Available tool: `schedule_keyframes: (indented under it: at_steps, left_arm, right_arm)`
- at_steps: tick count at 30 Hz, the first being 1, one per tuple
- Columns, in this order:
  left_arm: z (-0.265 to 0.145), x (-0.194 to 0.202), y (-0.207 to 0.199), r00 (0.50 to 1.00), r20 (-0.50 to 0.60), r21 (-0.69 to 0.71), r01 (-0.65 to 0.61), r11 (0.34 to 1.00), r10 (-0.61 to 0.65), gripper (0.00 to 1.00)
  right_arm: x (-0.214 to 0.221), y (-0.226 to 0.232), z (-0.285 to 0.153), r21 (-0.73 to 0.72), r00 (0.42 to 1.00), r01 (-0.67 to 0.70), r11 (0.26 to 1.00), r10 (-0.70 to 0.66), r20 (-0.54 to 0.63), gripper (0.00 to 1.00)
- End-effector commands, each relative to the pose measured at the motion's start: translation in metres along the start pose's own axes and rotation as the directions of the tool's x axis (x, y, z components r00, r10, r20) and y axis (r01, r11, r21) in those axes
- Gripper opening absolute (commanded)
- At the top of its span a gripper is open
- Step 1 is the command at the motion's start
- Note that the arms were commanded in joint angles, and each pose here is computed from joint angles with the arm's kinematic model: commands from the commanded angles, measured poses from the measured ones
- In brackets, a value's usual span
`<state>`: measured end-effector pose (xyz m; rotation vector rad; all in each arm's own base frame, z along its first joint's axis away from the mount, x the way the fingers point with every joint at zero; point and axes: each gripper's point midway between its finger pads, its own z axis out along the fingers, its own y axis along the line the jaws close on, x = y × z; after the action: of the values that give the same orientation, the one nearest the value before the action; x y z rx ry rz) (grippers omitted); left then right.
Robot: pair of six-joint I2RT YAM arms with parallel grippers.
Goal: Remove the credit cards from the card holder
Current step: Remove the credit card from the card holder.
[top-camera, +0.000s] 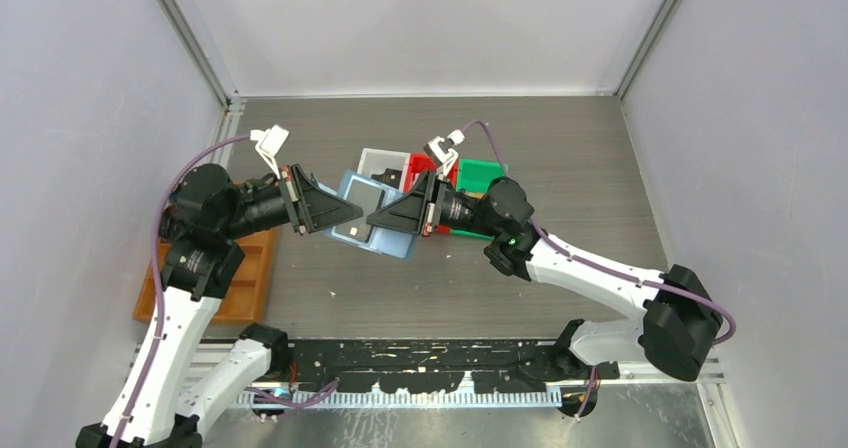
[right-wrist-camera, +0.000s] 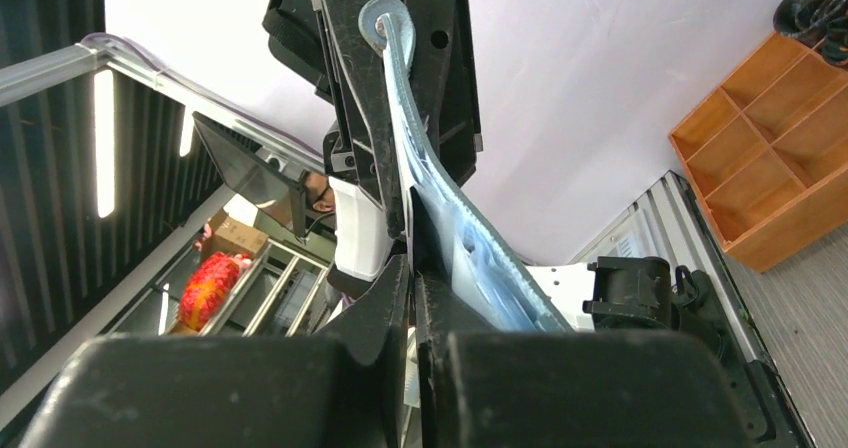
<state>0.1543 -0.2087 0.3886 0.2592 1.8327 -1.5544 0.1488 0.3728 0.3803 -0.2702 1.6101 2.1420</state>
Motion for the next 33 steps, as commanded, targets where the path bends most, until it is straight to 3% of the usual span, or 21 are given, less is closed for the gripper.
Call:
schedule_keyframes:
  at_steps: [1,16,18,20,28,33]
  left_arm:
    - [-0.006,-0.008,-0.036,0.999,0.004,0.095,-0.038,0.995,0.038,0.11]
    - [-0.007,-0.014,-0.044,1.000,0.015,0.097,-0.003,0.995,0.002,0.11]
    - [-0.007,-0.014,-0.043,1.000,0.016,0.097,-0.006,0.995,0.004,0.11]
    - [-0.006,-0.014,-0.042,1.000,0.017,0.093,-0.003,0.996,0.002,0.11]
    - [-0.006,-0.015,-0.041,1.000,0.021,0.087,-0.011,0.996,0.009,0.12]
    - [-0.007,-0.015,-0.043,1.000,0.023,0.086,-0.019,0.996,0.017,0.11]
  right_arm:
    - [-0.013,0.038,-0.008,-0.109,0.992,0.097,0.989,-0.087,0.091,0.10]
    - [-0.002,0.032,-0.020,-0.069,0.989,0.124,0.990,-0.117,0.095,0.10]
    - [-0.002,0.037,-0.017,-0.082,0.991,0.114,0.990,-0.108,0.078,0.35]
    - [-0.001,0.041,-0.012,-0.088,0.992,0.114,0.990,-0.109,0.068,0.44]
    - [-0.006,0.035,0.000,-0.046,0.991,0.121,0.992,-0.118,0.062,0.43]
    - [-0.004,0.038,0.004,-0.062,0.991,0.129,0.990,-0.125,0.053,0.34]
